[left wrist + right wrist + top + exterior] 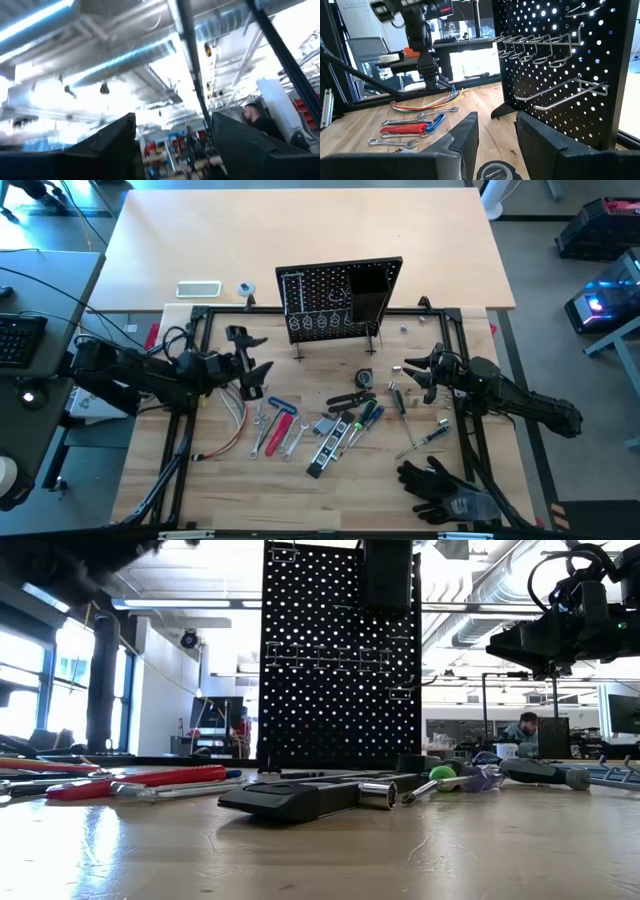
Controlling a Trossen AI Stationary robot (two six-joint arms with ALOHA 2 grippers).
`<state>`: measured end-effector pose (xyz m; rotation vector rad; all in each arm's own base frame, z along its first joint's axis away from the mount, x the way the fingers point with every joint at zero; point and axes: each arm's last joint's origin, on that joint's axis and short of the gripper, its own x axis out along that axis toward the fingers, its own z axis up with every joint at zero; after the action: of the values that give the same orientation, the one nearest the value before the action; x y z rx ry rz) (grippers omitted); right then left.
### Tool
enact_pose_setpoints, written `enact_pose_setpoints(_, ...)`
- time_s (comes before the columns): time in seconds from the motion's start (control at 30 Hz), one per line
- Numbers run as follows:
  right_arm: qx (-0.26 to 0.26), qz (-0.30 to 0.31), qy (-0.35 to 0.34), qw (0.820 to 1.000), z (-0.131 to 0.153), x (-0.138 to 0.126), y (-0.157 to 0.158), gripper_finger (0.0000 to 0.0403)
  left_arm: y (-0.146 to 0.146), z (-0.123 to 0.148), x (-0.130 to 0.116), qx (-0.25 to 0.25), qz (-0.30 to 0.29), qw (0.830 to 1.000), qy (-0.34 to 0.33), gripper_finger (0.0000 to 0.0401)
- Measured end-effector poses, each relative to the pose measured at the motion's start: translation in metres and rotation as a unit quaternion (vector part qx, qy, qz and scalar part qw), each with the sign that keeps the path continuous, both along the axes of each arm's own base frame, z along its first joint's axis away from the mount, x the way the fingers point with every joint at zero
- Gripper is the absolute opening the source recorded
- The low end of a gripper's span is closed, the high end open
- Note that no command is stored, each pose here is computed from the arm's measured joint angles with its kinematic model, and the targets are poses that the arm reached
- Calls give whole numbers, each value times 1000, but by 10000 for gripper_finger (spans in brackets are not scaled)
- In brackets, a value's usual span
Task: Hang tools onto peg board
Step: Put the red cutter blade into the black bin on the peg board
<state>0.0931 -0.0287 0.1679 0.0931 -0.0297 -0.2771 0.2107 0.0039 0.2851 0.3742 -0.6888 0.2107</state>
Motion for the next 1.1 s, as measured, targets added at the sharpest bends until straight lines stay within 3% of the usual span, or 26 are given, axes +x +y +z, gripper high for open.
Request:
enact_pose_setpoints(0.37,0,0,0,1000,0,0,0,128,-1,76,11,83,75,989,-96,250)
enact_pose_setpoints(0.53,0,0,0,1000,0,0,0,128,1,102,12,78,108,987,-89,250)
enact_pose_setpoints(0.67,0,0,0,1000,0,0,0,128,5,123,19,74,159,984,21,250)
enact_pose_setpoints(0.8,0,0,0,1000,0,0,0,128,9,138,26,55,196,966,160,250)
enact_pose_setpoints(0.9,0,0,0,1000,0,0,0,128,11,144,28,43,214,941,259,250)
enact_pose_setpoints(1.1,0,0,0,1000,0,0,0,128,18,133,22,-39,230,876,423,250)
